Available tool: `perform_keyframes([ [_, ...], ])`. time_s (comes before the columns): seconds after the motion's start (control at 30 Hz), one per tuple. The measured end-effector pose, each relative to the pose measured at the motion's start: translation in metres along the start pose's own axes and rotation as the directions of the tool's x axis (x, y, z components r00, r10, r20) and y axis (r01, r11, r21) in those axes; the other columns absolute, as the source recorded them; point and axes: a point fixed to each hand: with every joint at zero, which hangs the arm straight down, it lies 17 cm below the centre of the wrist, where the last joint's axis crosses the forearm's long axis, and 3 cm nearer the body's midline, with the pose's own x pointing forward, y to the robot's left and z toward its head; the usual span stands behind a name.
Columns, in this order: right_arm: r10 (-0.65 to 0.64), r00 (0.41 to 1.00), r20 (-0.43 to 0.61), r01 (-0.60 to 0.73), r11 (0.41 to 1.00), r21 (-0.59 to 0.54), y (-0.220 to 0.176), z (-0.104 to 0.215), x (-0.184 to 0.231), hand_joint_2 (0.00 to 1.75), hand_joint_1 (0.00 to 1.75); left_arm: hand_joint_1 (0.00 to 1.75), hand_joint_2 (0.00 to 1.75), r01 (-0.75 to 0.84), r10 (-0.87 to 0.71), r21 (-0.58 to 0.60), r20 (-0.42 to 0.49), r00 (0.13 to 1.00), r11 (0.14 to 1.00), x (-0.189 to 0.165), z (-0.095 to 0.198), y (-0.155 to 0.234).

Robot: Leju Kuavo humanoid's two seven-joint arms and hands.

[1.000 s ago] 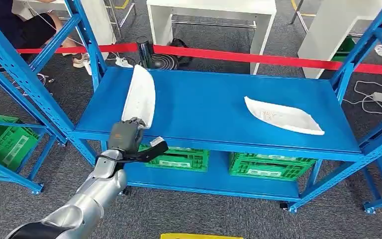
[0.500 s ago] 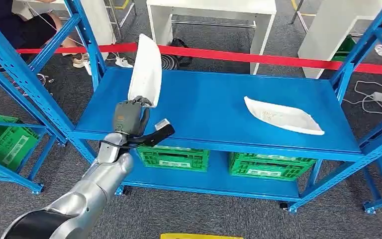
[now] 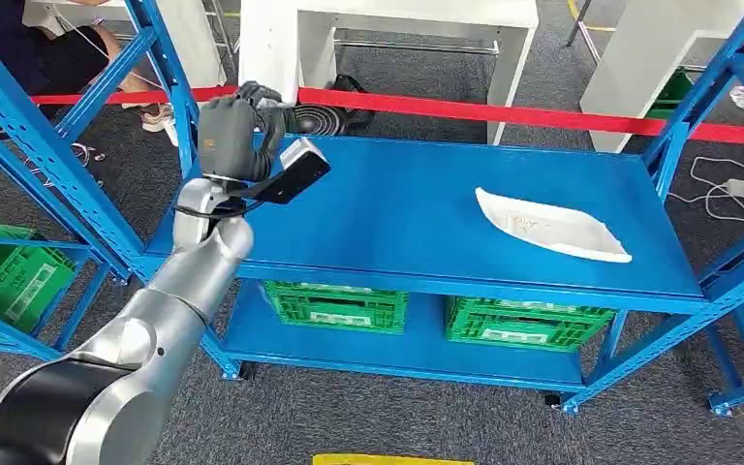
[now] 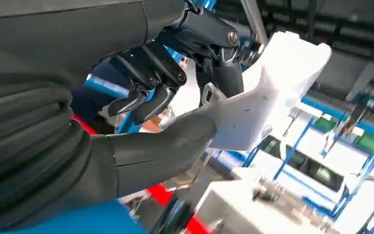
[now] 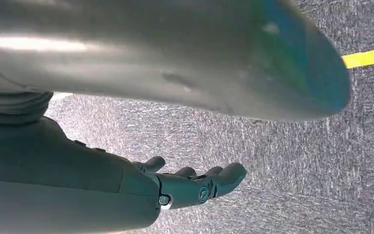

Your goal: Take the parts from the cabinet and place them on the table.

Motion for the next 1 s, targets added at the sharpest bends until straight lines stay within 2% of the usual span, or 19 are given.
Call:
perform_keyframes([
  [0.27,-0.02,1.0,0.001,0.02,1.0,-0.007,-0.003,-0.001,0.001,0.0,0.0,1.75,1.75,0.004,-0.009,0.071,0.075,0.997,0.997,0.03,-0.026,0.04],
  [0.57,-0.024,1.0,0.0,0.024,1.0,0.003,0.0,0.0,0.001,0.0,0.0,1.75,1.75,-0.019,0.011,0.075,0.102,0.995,0.997,0.041,-0.033,0.052],
  [1.0,-0.026,1.0,0.006,0.026,1.0,0.011,0.004,0.001,0.002,0.0,0.0,1.75,1.75,-0.009,0.003,0.073,0.084,0.996,0.997,0.035,-0.034,0.057],
])
